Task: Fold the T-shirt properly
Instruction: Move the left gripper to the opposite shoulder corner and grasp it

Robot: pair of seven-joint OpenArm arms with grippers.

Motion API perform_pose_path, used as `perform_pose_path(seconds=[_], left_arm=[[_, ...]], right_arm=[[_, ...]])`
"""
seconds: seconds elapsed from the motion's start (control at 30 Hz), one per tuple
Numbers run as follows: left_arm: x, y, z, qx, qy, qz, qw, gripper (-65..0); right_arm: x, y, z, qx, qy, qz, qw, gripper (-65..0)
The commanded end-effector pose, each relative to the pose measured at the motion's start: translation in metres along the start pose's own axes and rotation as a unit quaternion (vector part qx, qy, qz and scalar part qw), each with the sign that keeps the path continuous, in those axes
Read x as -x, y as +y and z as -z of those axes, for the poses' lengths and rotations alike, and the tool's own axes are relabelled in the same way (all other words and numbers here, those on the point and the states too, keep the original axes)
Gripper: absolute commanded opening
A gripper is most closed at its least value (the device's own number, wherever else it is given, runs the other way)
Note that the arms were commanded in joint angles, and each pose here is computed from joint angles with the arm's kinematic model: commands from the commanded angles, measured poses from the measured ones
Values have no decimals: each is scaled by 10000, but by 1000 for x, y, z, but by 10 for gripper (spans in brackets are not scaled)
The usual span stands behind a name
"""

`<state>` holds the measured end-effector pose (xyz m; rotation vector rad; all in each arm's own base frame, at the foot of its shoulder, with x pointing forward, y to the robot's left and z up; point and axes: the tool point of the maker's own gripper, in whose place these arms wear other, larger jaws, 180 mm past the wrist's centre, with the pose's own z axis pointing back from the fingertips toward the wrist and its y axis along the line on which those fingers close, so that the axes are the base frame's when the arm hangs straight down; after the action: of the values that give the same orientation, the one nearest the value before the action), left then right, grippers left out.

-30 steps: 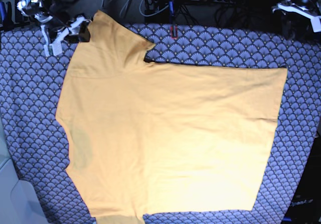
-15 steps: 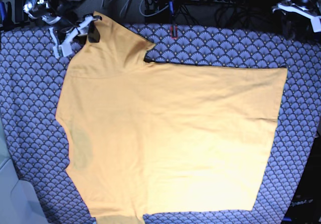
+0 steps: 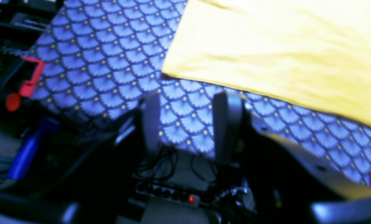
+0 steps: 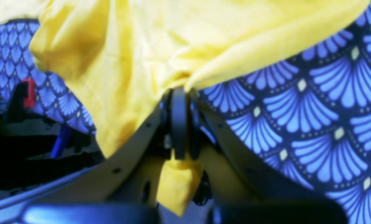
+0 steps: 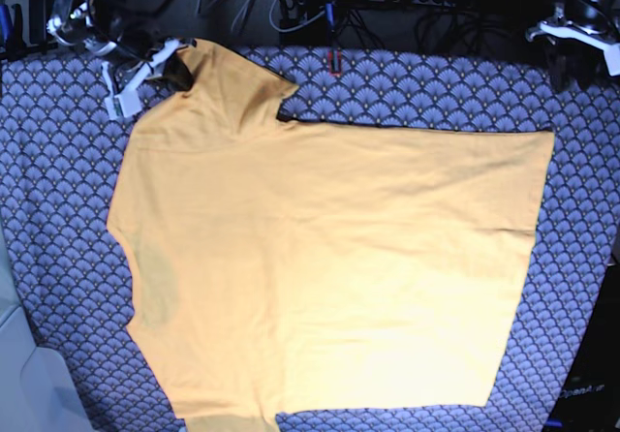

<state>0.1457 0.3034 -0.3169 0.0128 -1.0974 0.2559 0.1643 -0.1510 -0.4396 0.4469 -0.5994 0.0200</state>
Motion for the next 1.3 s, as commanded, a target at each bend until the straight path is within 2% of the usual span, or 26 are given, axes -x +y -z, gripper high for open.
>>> perform_pose_path(seconds=[0.0, 0.1, 0.3, 0.5, 0.63, 0.77, 0.97, 1.27], left_arm=[[-10, 3, 2, -24, -186, 22, 9998, -374], [-5, 14, 11, -159, -200, -71, 9996, -374], [9, 57, 33, -734, -236, -433, 9961, -373], [20, 72, 54, -937, -239, -718, 9927, -373], [14, 70, 70, -929, -388, -867, 9911, -373], [21, 57, 95, -749, -132, -1043, 9916, -373], [15, 22, 122, -324, -118, -1425, 9892, -373], [33, 18, 139, -426, 46, -1664, 9851, -373]], right_arm=[[27, -11, -3, 264, 637, -86, 9976, -650], [28, -10, -3, 264, 644, -83, 9975, -650], [29, -11, -4, 274, 666, -87, 9974, -650], [29, -11, -4, 277, 675, -100, 9973, -650], [27, -14, -5, 298, 672, -155, 9972, -650], [26, -15, -5, 301, 679, -170, 9971, -650], [26, -19, -7, 339, 701, -222, 9967, -650], [26, -19, -7, 343, 703, -228, 9967, -650]])
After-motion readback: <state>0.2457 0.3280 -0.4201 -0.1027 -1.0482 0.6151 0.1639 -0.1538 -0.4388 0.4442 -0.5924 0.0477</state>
